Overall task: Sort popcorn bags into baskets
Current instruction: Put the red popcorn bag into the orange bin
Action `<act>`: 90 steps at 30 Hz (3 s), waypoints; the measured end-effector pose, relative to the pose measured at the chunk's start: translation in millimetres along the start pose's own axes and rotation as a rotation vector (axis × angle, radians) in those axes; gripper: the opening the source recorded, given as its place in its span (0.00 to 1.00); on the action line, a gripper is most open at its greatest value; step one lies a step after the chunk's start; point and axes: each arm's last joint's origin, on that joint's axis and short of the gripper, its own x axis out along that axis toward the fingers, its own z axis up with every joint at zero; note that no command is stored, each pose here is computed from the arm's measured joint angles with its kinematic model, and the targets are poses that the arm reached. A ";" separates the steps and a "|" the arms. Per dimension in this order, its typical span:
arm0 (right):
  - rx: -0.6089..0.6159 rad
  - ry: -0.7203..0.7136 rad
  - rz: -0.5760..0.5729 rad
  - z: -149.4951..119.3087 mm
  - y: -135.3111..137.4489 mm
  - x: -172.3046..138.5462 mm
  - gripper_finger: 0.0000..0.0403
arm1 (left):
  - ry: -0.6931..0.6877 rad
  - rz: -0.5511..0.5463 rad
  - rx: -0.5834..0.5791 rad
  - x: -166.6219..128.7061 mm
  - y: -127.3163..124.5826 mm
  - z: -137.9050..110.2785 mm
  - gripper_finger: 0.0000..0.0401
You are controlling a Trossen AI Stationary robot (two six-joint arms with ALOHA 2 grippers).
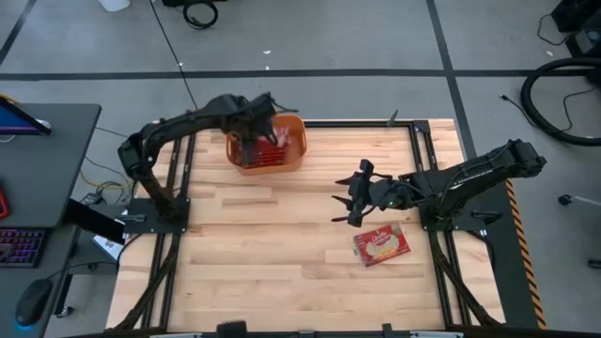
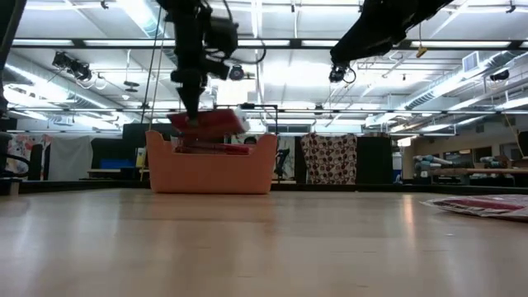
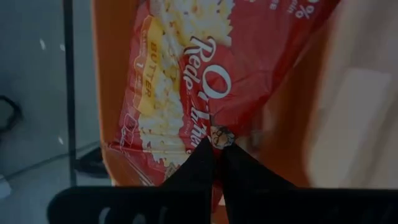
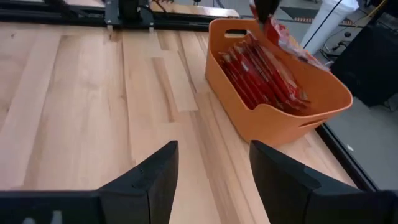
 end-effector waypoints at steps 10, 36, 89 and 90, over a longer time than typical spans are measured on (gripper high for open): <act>0.052 -0.015 -0.036 2.8 -9.9 5.0 0.50 | 0.078 0.018 -0.040 46.6 29.1 2.7 0.19; 0.075 0.337 0.342 -27.4 2.1 -3.4 0.50 | -0.141 -0.231 -0.098 -4.0 -26.4 18.0 0.42; -0.333 0.348 0.317 -37.4 4.2 50.9 0.48 | -0.345 -0.310 -0.074 -80.9 -160.5 -12.0 0.42; -0.370 0.382 0.317 -41.4 3.9 51.3 0.48 | -0.341 -0.314 -0.083 -78.4 -162.8 -12.4 0.42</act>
